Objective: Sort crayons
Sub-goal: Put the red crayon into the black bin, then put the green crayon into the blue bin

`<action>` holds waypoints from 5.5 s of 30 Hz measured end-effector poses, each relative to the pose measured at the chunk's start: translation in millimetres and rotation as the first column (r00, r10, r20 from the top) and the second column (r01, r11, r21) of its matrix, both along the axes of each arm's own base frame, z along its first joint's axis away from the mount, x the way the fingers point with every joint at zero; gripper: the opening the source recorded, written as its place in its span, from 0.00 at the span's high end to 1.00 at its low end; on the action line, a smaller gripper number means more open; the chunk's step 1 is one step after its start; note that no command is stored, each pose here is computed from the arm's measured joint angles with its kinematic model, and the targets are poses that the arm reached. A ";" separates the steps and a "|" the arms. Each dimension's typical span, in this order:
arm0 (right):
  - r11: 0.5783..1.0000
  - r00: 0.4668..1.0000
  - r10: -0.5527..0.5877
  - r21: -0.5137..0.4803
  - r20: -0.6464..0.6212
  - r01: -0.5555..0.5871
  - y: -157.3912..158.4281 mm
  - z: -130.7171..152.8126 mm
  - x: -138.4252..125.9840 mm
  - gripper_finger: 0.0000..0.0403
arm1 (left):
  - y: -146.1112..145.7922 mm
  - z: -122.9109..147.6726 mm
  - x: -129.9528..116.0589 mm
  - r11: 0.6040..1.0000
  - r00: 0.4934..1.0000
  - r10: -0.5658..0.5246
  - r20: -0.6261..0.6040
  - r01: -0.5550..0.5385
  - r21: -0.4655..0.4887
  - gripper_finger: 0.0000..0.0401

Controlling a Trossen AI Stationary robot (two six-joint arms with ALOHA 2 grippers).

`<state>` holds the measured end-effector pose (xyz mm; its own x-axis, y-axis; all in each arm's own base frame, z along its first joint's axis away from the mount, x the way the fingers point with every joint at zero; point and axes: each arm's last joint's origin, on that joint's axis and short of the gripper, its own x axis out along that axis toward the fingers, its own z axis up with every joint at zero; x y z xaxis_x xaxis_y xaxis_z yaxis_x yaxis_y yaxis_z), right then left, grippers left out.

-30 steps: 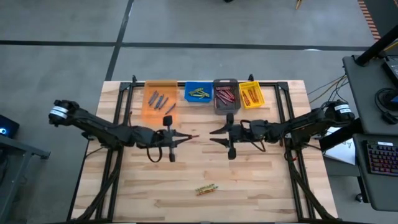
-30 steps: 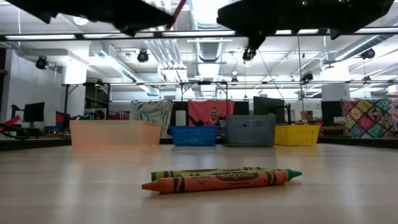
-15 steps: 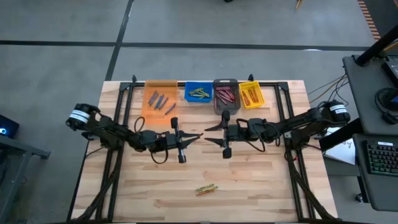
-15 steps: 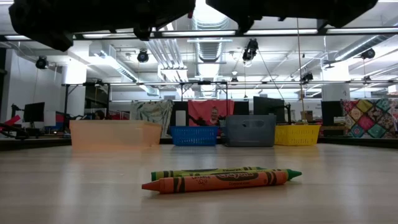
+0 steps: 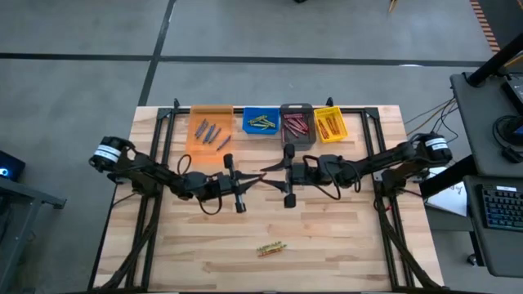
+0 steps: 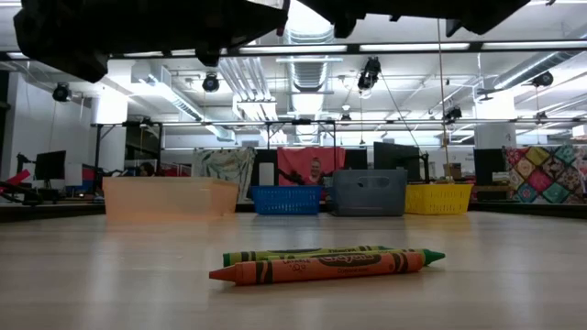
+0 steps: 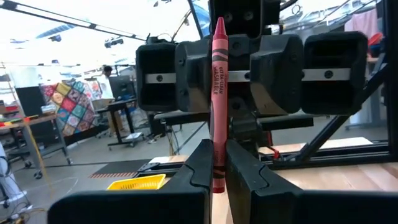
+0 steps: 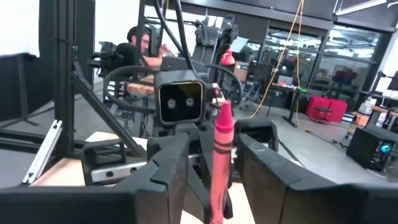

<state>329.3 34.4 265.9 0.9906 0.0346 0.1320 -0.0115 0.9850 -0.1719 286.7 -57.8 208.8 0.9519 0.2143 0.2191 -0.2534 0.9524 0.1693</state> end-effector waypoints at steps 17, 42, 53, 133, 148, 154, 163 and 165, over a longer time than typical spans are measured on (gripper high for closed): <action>0.999 1.000 -0.002 0.032 -0.003 0.002 0.1 1.1 2.3 0.96 | 0.1 0.4 -0.5 1.000 1.000 0.006 -0.003 -0.006 0.013 0.88; 0.749 0.498 -0.510 -0.078 -0.701 0.658 -130.0 26.4 -11.9 0.97 | 12.7 -14.9 -5.4 0.877 0.866 0.471 -0.165 -0.481 -0.021 0.56; 0.600 0.452 -0.551 0.044 -0.701 0.799 -203.9 -37.8 -55.5 0.94 | 12.7 -19.4 -5.1 0.877 0.863 0.466 -0.194 -0.480 -0.029 0.58; 0.792 0.463 0.201 0.421 -0.863 0.443 169.8 -104.3 -33.8 0.83 | -143.1 -107.7 44.4 0.989 0.765 -0.145 -0.628 0.090 -0.118 0.41; 0.839 0.487 0.161 0.380 -0.858 0.391 183.3 -108.5 -14.2 0.82 | -138.8 -119.5 35.7 0.984 0.733 -0.167 -0.660 0.080 -0.161 0.41; 0.834 0.505 0.163 0.392 -0.848 0.388 184.7 -104.0 -11.7 0.82 | -135.3 -124.2 31.8 0.990 0.729 -0.119 -0.674 0.036 -0.135 0.41; 0.833 0.505 0.164 0.393 -0.847 0.389 184.7 -103.9 -11.7 0.82 | -133.8 -120.9 30.1 0.994 0.722 -0.093 -0.685 0.023 -0.111 0.41; 0.832 0.506 0.164 0.394 -0.847 0.390 184.7 -103.9 -11.7 0.82 | -133.1 -116.2 28.6 0.994 0.716 -0.089 -0.693 0.019 -0.107 0.41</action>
